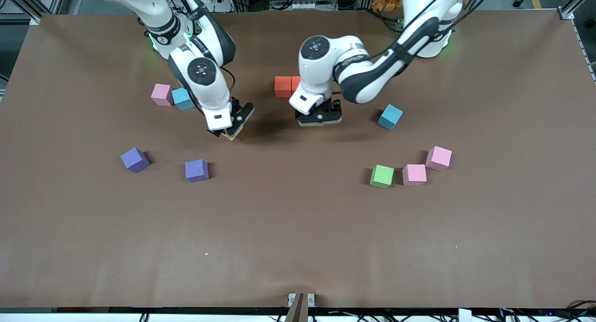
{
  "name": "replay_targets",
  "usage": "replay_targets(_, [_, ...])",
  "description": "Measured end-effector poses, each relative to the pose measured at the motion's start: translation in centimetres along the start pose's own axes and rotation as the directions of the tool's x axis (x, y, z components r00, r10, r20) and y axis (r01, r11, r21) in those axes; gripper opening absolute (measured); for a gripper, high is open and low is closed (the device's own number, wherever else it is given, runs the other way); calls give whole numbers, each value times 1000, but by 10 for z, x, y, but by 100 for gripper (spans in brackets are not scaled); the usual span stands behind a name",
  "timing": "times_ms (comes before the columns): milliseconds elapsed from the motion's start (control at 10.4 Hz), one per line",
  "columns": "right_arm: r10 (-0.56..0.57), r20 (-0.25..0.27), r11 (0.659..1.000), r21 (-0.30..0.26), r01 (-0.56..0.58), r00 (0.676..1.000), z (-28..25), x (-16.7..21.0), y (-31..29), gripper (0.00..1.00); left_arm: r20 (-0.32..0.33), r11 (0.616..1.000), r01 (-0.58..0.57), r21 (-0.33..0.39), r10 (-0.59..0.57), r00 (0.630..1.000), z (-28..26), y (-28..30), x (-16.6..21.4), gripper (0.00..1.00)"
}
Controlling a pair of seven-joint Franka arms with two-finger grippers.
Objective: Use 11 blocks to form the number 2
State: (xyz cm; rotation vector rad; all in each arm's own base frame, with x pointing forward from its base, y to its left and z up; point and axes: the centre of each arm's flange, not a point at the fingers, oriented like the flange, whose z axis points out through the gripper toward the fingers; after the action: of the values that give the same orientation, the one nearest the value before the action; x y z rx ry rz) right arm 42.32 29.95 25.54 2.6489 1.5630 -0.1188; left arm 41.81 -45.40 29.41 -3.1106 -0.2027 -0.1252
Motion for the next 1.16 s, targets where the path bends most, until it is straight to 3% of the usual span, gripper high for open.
replay_targets(385, [-88,-14,996,-18,87,996,3,44,-31,59,1,972,233,-29,-233,973,-15,-95,110,100])
replay_targets(578, [-121,-34,993,-21,120,992,3,73,-48,59,2,948,318,7,-318,948,-20,-141,145,100])
replay_targets(771, [-180,-46,983,-36,179,983,4,99,-70,59,-3,941,335,41,-335,942,-27,-170,169,100])
replay_targets(1156, [-337,-18,938,-97,334,941,18,128,-119,59,2,958,281,55,-281,960,-25,-217,198,100])
